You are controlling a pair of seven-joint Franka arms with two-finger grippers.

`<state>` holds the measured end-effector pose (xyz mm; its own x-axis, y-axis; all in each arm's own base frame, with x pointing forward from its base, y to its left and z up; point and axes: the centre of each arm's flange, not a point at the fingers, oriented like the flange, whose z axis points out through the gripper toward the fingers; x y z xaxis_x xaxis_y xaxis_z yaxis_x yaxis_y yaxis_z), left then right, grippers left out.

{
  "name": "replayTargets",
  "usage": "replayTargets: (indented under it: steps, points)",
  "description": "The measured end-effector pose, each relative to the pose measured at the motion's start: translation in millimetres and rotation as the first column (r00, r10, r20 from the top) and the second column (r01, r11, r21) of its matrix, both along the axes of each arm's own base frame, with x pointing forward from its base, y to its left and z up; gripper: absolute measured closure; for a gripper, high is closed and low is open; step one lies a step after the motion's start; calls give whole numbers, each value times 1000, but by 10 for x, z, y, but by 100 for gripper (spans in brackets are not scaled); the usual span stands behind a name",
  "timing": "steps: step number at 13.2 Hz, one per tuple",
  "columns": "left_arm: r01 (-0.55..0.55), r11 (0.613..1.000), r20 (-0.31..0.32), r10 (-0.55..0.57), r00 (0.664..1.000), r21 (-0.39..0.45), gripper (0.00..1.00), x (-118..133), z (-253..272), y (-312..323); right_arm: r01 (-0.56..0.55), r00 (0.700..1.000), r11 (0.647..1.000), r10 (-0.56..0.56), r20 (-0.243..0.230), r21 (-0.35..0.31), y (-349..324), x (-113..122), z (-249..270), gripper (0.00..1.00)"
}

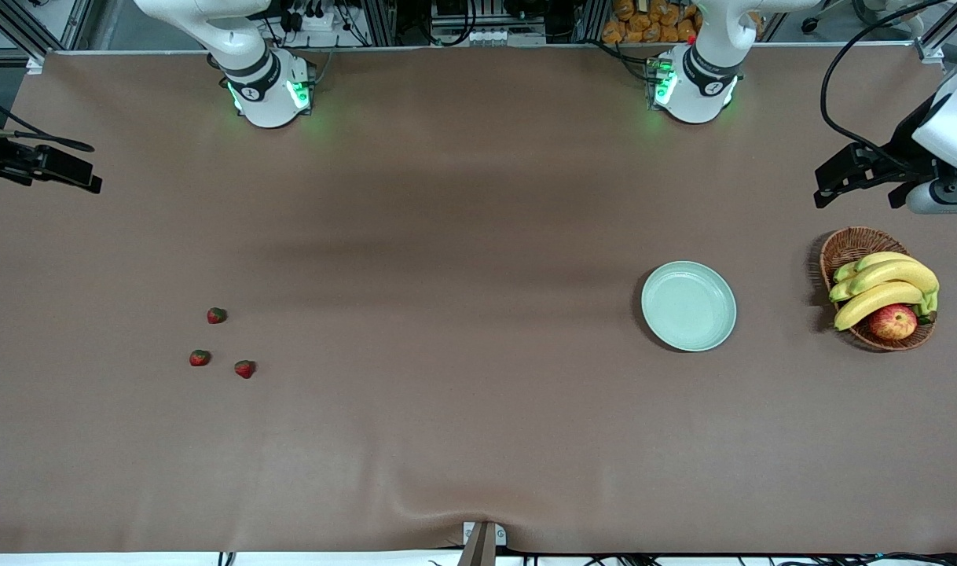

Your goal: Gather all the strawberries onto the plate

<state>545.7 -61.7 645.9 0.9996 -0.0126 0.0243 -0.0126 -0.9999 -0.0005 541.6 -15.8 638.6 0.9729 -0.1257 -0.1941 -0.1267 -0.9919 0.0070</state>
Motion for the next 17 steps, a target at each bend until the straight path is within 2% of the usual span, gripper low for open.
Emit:
replayTargets:
  steps: [6,10,17]
  points:
    - [-16,1000,8,16,1000,1,0,11,34,79,-12,1000,1000,12,0,3,62,1,0,0]
    - [-93,996,7,93,996,1,0,24,29,139,-12,1000,999,12,2,30,58,0,7,0]
    - [-120,993,5,120,993,2,0,41,18,276,-4,1000,1000,4,4,30,9,11,-2,0]
